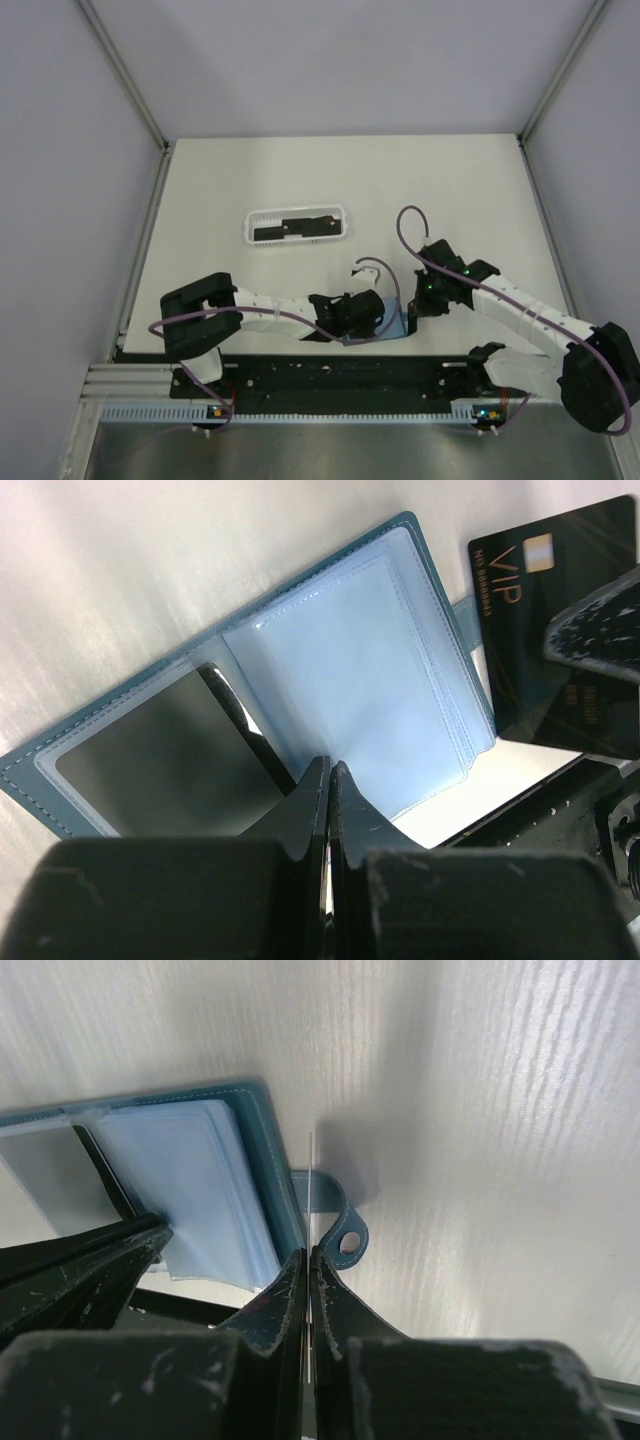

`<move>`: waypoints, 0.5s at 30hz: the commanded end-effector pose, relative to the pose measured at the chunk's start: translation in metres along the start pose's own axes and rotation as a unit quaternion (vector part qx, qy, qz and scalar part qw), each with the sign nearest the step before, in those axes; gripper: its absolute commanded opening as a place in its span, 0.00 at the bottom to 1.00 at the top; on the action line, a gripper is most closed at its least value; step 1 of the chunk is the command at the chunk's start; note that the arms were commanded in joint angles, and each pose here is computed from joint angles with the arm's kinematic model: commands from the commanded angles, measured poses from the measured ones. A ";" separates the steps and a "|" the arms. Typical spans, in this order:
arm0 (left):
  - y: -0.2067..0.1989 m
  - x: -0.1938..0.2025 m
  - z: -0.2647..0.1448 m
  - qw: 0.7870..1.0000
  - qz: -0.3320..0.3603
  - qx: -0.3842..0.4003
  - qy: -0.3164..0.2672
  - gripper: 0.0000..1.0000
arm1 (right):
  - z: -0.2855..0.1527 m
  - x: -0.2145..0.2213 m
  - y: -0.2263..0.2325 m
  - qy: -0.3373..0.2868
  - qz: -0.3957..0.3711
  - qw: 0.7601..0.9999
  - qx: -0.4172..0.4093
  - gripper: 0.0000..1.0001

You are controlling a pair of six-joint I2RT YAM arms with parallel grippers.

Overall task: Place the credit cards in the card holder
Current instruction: Insert the credit card into the card holder.

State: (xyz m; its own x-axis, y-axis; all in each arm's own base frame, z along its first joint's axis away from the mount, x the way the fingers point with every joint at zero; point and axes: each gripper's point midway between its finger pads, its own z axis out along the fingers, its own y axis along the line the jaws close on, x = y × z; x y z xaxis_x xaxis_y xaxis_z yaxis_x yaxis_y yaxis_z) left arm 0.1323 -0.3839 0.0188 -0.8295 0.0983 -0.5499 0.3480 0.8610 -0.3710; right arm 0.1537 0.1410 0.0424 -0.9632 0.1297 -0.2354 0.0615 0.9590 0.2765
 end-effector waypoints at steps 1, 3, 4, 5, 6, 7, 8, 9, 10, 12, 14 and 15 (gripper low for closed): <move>0.100 0.078 -0.015 0.979 0.057 -0.144 0.130 0.00 | -0.011 -0.015 -0.001 -0.050 0.002 0.999 -0.001 0.00; 0.100 0.078 -0.015 0.979 0.057 -0.144 0.131 0.00 | -0.017 -0.020 0.002 -0.064 0.002 0.998 -0.011 0.00; 0.101 0.078 -0.015 0.979 0.057 -0.144 0.130 0.00 | -0.021 -0.022 0.004 -0.073 0.001 0.997 -0.016 0.00; 0.100 0.078 -0.015 0.979 0.057 -0.143 0.131 0.00 | -0.025 -0.024 0.005 -0.081 0.000 0.996 -0.022 0.00; 0.100 0.078 -0.014 0.979 0.058 -0.143 0.130 0.00 | -0.030 -0.027 0.008 -0.092 0.000 0.995 -0.029 0.00; 0.099 0.078 -0.014 0.979 0.057 -0.143 0.130 0.00 | -0.033 -0.028 0.011 -0.097 -0.001 0.995 -0.039 0.00; 0.099 0.078 -0.014 0.980 0.058 -0.142 0.130 0.00 | -0.038 -0.029 0.015 -0.102 -0.003 0.993 -0.052 0.00; 0.099 0.078 -0.014 0.979 0.057 -0.143 0.130 0.00 | -0.042 -0.027 0.020 -0.100 -0.007 0.993 -0.068 0.00; 0.099 0.078 -0.013 0.979 0.058 -0.142 0.131 0.00 | -0.044 -0.025 0.024 -0.096 -0.011 0.992 -0.079 0.00; 0.098 0.078 -0.013 0.980 0.059 -0.141 0.131 0.00 | -0.044 -0.017 0.032 -0.073 -0.019 0.992 -0.103 0.00; 0.099 0.078 -0.013 0.980 0.058 -0.142 0.130 0.00 | -0.040 -0.011 0.036 -0.060 -0.023 0.991 -0.119 0.00; 0.098 0.078 -0.013 0.980 0.058 -0.140 0.131 0.00 | -0.038 -0.009 0.037 -0.059 -0.023 0.990 -0.124 0.00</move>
State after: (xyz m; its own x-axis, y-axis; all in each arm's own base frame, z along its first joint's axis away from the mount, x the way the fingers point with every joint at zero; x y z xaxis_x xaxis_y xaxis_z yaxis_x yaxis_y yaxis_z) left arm 0.1305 -0.3800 0.0188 -0.8332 0.0838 -0.5465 0.3384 0.8589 -0.3843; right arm 0.1572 0.1500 0.0824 -0.9186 0.1506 -0.3653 -0.0106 0.9148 0.4039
